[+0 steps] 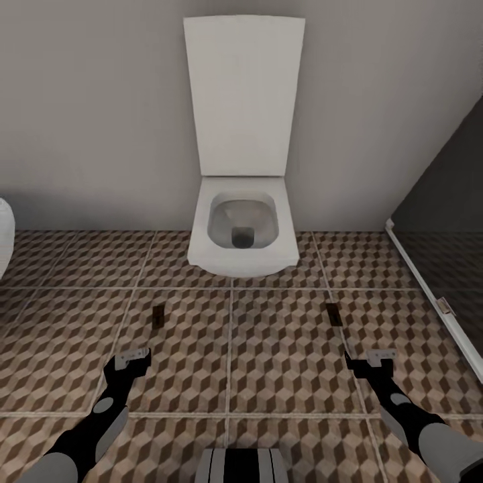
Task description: Take the four mousetraps from the cabinet in the bathroom and place them on the bathroom floor. Make sure all four end up on the same floor surface, and ensure that at least two of them are either under or directly next to the same bathroom sink.
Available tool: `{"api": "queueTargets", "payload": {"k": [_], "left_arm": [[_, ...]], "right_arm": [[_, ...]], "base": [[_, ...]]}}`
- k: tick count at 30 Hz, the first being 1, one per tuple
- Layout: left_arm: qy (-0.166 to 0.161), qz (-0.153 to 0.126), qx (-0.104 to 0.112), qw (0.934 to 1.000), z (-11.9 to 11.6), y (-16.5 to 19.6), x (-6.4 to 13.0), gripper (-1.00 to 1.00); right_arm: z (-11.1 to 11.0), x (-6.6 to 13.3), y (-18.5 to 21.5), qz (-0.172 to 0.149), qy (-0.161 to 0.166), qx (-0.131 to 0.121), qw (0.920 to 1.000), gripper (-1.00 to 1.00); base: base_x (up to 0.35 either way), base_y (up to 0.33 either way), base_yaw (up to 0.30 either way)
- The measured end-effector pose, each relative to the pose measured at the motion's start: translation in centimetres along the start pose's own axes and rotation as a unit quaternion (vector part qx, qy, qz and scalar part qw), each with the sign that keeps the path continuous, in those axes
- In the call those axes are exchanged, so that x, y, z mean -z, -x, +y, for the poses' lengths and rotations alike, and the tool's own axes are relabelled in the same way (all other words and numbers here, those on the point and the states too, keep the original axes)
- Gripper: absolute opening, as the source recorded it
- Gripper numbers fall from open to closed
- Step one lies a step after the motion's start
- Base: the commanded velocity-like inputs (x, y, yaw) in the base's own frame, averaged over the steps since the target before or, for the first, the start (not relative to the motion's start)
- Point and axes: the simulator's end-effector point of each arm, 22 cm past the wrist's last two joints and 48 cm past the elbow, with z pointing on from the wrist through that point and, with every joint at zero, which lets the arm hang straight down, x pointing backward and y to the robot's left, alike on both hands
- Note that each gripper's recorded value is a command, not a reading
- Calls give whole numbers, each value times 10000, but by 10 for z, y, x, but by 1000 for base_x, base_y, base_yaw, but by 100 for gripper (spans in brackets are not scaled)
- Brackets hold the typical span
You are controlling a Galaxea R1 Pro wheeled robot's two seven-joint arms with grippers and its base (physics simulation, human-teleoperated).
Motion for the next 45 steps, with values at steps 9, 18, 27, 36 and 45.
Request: {"api": "queueTargets", "payload": {"k": [9, 18, 27, 36, 45], "left_arm": [[-15, -173, 47, 9998, -1, 22, 5, 100], [-29, -353, 93, 9993, -2, 44, 10, 100], [-39, -531, 137, 9985, -2, 66, 16, 100], [-49, -706, 180, 9973, -1, 87, 23, 100], [-59, -887, 224, 9958, 0, 109, 31, 100]], "right_arm": [[-4, 5, 22, -179, -24, -26, 9998, 100], [-8, 11, 44, -358, -52, -56, 9993, 100], [-13, 18, 66, -537, -82, -84, 9985, 100], [-18, 25, 87, -715, -112, -114, 9973, 100], [-23, 33, 108, -893, -143, -143, 9958, 100]], "base": [[0, 0, 0], [0, 0, 0], [0, 0, 0], [0, 0, 0], [0, 0, 0]]}}
